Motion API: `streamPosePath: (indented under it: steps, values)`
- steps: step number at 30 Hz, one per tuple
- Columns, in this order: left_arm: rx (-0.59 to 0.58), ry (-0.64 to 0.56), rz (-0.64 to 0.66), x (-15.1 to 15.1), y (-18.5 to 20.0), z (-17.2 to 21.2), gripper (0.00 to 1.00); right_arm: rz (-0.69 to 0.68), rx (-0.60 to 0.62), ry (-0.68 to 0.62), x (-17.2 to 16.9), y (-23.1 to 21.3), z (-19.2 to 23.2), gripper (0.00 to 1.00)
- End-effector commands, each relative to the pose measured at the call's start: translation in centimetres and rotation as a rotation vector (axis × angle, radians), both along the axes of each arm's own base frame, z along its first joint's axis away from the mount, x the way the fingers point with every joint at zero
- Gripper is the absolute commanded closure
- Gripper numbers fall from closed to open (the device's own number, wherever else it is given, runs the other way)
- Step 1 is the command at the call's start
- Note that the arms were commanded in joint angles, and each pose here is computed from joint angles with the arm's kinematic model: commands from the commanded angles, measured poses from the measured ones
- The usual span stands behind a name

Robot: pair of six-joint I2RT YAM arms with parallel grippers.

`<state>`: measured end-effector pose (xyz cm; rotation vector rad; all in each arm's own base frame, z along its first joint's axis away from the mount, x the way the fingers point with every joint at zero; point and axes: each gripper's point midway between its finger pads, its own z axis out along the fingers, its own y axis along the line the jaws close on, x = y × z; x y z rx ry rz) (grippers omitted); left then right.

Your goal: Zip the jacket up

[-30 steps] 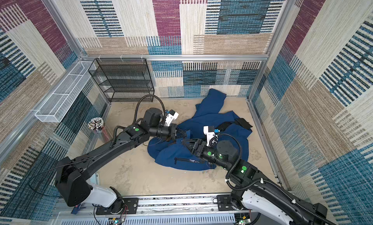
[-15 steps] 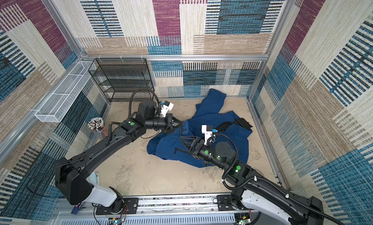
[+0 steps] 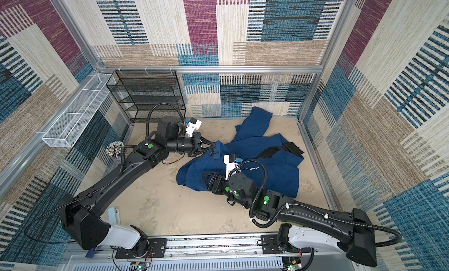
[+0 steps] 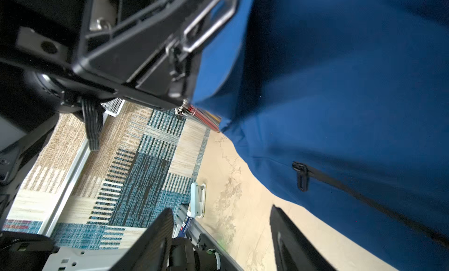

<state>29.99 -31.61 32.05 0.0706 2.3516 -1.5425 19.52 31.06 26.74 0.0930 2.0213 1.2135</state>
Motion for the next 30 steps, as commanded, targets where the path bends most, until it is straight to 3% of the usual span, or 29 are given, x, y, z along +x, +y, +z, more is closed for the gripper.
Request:
streamPosePath:
  steps: [1, 5, 13, 19, 30]
  values:
    - [-0.025, -0.02, -0.009, -0.2, 0.0, 0.5, 1.0, -0.087, 0.052, -0.122, 1.4, -0.8, 2.2, 0.35]
    - [-0.028, -0.012, -0.005, -0.3, 0.1, 0.3, 1.0, -0.05, 0.069, -0.16, 1.2, 0.1, 2.7, 0.36]
    - [-0.039, -0.005, -0.009, -0.4, 0.1, 0.4, 1.0, -0.126, 0.071, -0.161, 2.3, -0.5, 1.4, 0.43]
    - [-0.04, -0.001, -0.006, -0.5, 0.3, 0.4, 1.0, -0.084, 0.1, -0.213, 2.0, 0.3, 1.7, 0.44]
    - [-0.044, 0.008, 0.003, -0.9, 0.6, 0.1, 1.0, -0.058, 0.138, -0.25, 3.4, 0.1, 1.2, 0.56]
